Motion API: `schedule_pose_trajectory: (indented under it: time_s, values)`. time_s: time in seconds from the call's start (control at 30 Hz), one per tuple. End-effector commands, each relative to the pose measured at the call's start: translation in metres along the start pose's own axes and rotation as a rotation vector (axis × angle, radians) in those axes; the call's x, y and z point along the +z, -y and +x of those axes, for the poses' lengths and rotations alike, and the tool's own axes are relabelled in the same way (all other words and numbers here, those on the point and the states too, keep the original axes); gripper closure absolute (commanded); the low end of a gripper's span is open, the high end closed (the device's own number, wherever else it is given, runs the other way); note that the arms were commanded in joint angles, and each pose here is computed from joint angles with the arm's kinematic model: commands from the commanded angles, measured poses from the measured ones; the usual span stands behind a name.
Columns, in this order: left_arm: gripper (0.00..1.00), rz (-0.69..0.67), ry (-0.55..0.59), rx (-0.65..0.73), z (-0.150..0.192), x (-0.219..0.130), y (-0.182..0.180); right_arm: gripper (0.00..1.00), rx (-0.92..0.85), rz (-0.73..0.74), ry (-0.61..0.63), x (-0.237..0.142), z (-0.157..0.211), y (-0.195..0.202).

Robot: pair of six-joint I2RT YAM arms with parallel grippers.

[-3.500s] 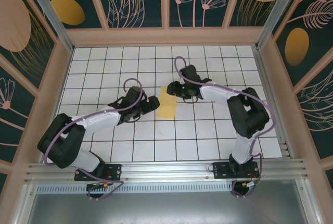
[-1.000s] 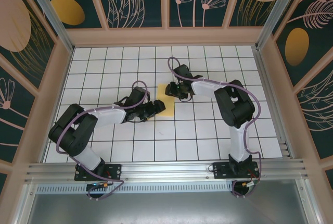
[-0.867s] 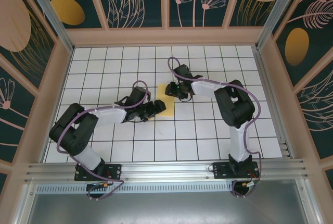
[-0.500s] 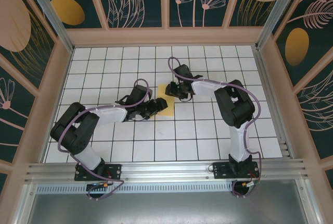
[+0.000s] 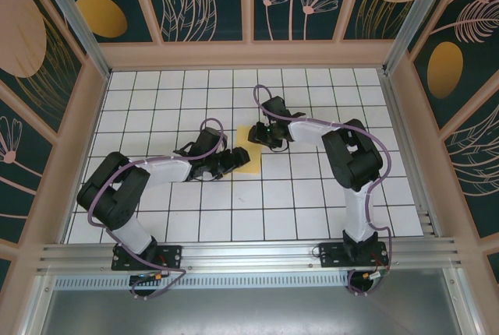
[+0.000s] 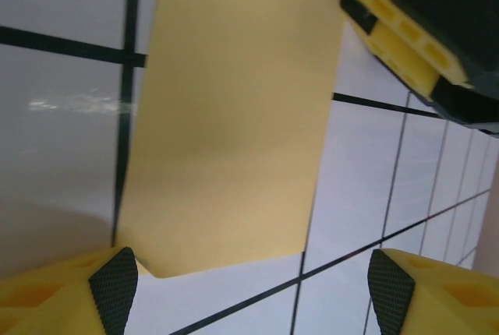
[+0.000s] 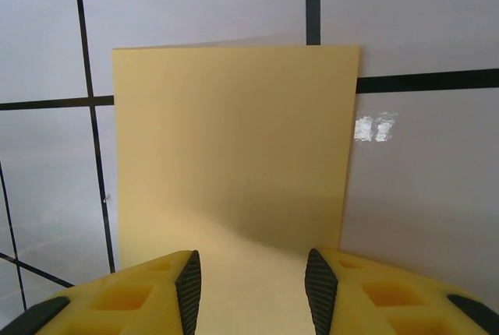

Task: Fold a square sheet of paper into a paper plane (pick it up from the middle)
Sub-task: Fold the triangle a second time at the center of the table.

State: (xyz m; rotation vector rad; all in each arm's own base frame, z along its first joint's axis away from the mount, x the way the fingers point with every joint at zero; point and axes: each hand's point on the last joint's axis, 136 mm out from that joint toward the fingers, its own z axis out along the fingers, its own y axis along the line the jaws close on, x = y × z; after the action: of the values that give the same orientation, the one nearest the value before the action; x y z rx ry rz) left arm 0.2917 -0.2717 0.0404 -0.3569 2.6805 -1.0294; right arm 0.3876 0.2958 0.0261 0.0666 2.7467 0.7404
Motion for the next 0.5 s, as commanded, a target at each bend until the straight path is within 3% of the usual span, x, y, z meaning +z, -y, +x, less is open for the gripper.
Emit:
schedule_pose_trajectory:
  time_s: [0.0,0.47]
  values:
    - [0.20,-0.042,0.016,0.011,-0.004,-0.006,-0.005,0.57,0.044,0.055,-0.046,0.010,0.016,0.023]
    - [0.23,0.054,-0.011,0.001,-0.003,-0.002,0.015,0.57,0.054,0.057,-0.057,0.013,0.019,0.027]
